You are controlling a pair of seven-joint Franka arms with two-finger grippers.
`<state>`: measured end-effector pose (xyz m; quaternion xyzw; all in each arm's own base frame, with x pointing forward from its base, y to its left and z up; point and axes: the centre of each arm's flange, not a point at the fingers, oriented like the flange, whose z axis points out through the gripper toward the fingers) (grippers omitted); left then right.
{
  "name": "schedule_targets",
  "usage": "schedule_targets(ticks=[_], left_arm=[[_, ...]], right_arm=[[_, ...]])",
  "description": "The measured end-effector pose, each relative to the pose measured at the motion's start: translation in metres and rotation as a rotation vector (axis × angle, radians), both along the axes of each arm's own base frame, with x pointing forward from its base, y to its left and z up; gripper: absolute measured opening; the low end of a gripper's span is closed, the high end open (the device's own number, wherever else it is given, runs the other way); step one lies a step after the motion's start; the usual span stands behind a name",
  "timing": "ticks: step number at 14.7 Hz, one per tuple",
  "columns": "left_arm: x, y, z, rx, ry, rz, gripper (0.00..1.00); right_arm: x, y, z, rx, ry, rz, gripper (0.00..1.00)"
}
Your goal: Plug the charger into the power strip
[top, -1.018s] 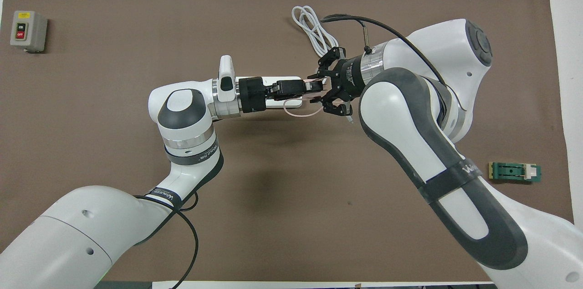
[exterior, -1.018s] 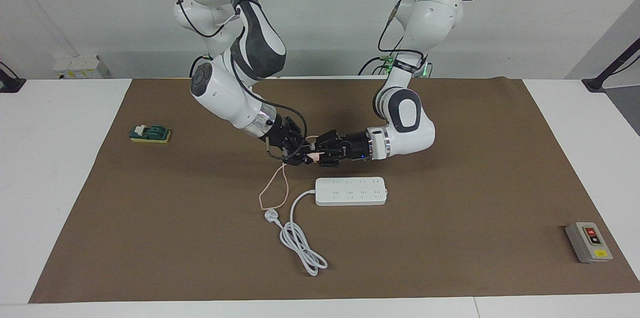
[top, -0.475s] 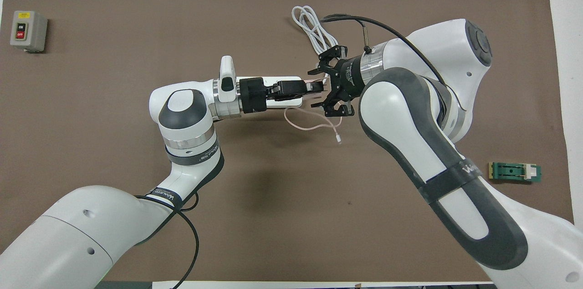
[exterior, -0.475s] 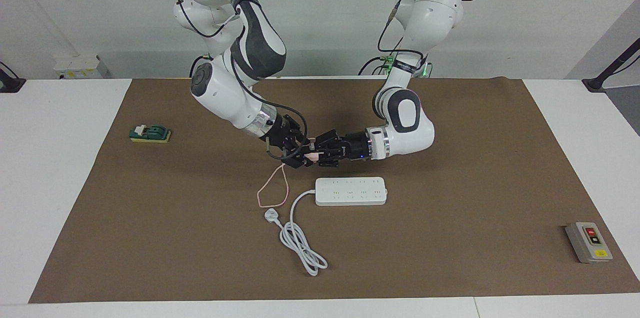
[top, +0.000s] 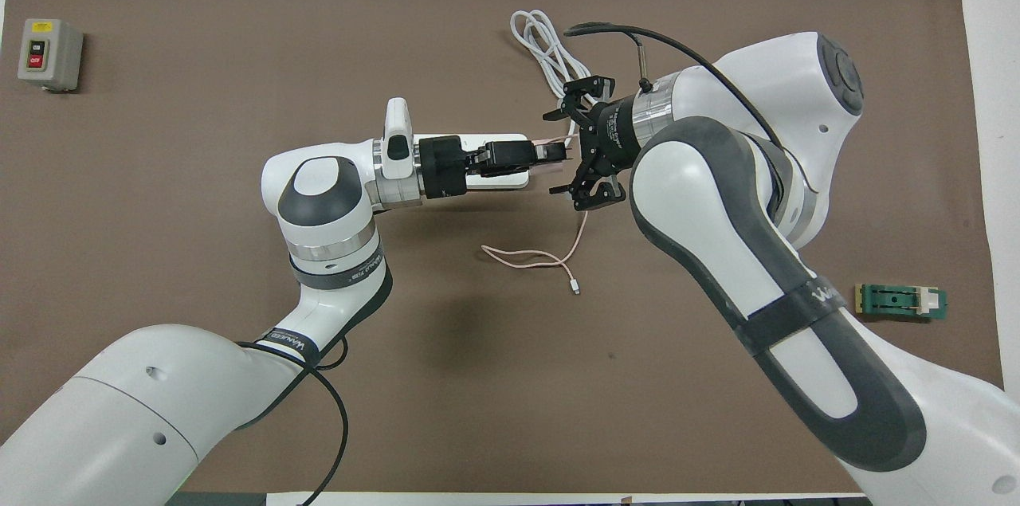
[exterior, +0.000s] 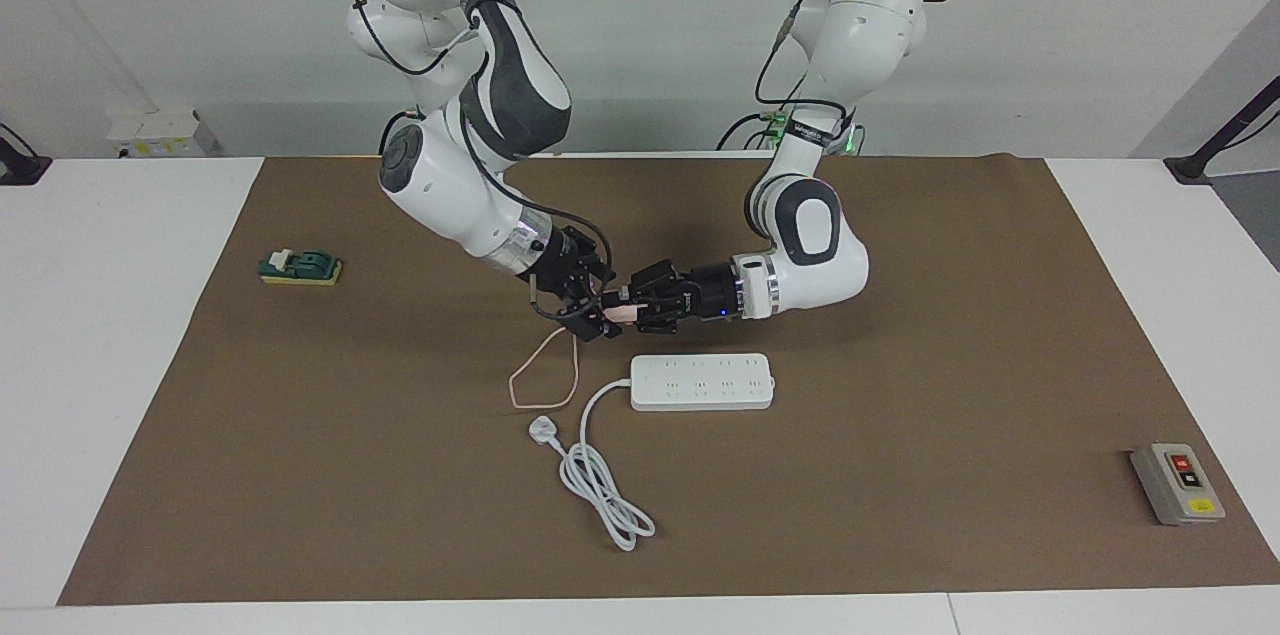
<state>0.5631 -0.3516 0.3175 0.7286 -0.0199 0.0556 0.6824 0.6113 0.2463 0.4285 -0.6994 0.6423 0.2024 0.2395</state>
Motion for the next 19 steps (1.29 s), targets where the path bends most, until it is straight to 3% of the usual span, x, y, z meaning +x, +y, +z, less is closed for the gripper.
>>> schedule_targets(ticks=[4, 6, 9, 13, 16, 19], left_arm=[[0.005, 0.007, -0.006, 0.037, 0.011, 0.042, 0.33], [0.008, 0.012, -0.008, 0.058, 0.043, 0.070, 0.33], [0.013, 0.018, -0.008, 0.089, 0.093, 0.119, 0.33], [0.017, 0.033, 0.022, 0.137, 0.169, 0.236, 0.33], [-0.001, 0.047, 0.045, 0.163, 0.242, 0.304, 0.33], [-0.036, 0.058, 0.046, 0.251, 0.267, 0.370, 0.33]], right_arm=[[0.008, -0.016, 0.008, 0.005, 0.004, -0.012, 1.00], [0.016, -0.036, 0.016, -0.005, -0.007, -0.031, 1.00], [0.020, -0.064, 0.029, -0.082, -0.036, -0.016, 1.00], [0.020, -0.107, 0.056, -0.170, -0.115, 0.059, 1.00], [0.018, -0.142, 0.070, -0.215, -0.179, 0.142, 1.00], [0.016, -0.166, 0.077, -0.272, -0.237, 0.264, 1.00]])
